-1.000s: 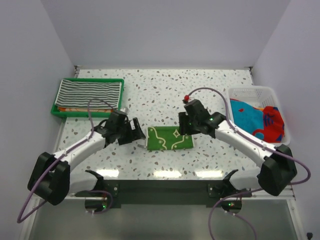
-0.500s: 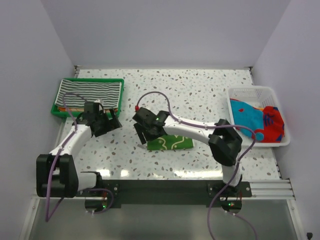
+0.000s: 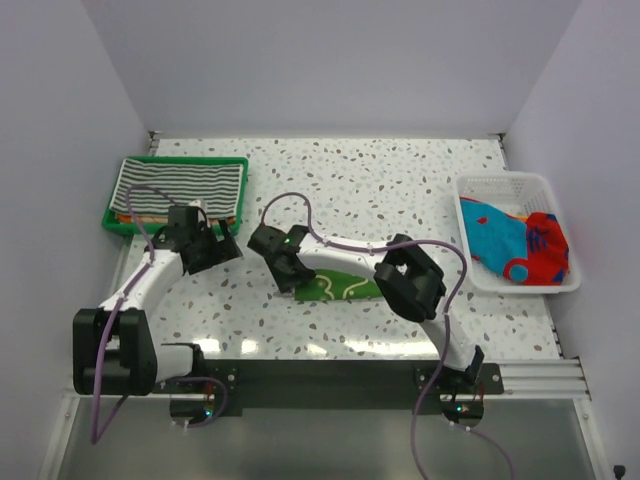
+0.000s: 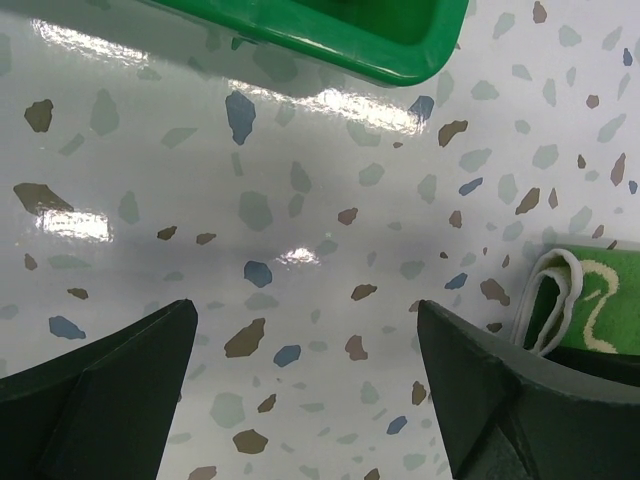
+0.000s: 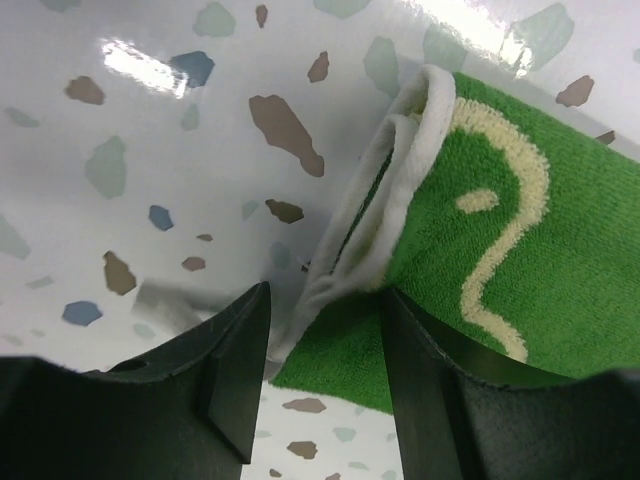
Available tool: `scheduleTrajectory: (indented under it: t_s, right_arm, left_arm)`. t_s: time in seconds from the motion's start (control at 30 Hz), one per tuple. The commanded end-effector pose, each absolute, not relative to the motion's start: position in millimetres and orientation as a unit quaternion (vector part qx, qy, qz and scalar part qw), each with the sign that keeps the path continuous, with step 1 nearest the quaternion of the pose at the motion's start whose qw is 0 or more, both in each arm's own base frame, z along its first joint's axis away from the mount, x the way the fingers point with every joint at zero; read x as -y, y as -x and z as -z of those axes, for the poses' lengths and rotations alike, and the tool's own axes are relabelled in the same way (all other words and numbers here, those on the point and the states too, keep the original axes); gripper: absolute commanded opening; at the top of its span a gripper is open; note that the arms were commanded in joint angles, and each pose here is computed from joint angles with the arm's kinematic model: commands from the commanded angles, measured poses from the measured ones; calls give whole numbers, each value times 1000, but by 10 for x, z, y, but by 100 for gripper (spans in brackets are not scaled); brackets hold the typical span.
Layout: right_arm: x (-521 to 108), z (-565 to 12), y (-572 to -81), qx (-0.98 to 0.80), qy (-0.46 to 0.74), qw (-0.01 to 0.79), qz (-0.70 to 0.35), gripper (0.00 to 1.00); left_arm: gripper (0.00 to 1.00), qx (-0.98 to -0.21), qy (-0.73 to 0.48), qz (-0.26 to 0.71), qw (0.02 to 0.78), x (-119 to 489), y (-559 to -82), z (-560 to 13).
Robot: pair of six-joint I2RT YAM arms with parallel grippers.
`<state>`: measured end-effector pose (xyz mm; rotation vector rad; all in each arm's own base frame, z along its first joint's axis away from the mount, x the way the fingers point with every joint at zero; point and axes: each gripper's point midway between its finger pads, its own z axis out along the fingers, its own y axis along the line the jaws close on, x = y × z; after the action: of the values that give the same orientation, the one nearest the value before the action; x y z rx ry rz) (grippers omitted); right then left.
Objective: Fold and stack the towels
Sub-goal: Neatly place the folded towel into the bin
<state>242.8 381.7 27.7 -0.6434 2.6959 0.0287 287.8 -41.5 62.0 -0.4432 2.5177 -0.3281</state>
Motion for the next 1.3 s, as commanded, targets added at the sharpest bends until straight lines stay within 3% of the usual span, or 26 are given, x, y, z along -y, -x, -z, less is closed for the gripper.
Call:
scheduleTrajectory:
  t_s: [0.0, 0.27, 0.47, 0.5, 0.57, 0.9, 1.27]
  right_arm:
    - [-3783, -180, -2393, -959, 224, 175, 15, 51]
    - [-3569, 308, -2243, -963, 234, 126, 54, 52]
    - [-3474, 380, -2266, -962, 244, 115, 37, 18]
    - [-3481, 377, -2286, -963, 243, 114, 23, 7]
    - [-3575, 188, -2314, -958, 255, 131, -12, 0]
    - [-3917, -406, -2340, -931, 257, 200, -167, 0]
    - [-3897, -622, -2390, -918, 211, 239, -235, 0]
  left_arm:
    - [97, -934, 155, 116, 301, 367, -2924, -690]
    - [97, -934, 152, 122, 300, 387, -2920, -680]
    - [97, -934, 143, 150, 292, 493, -2897, -646]
    - [97, -933, 144, 155, 290, 513, -2893, -643]
    - [99, -933, 140, 177, 281, 592, -2877, -651]
    - [100, -902, 134, 318, 258, 1368, -2909, -890]
    - [100, -888, 184, 356, 224, 1715, -2915, -690]
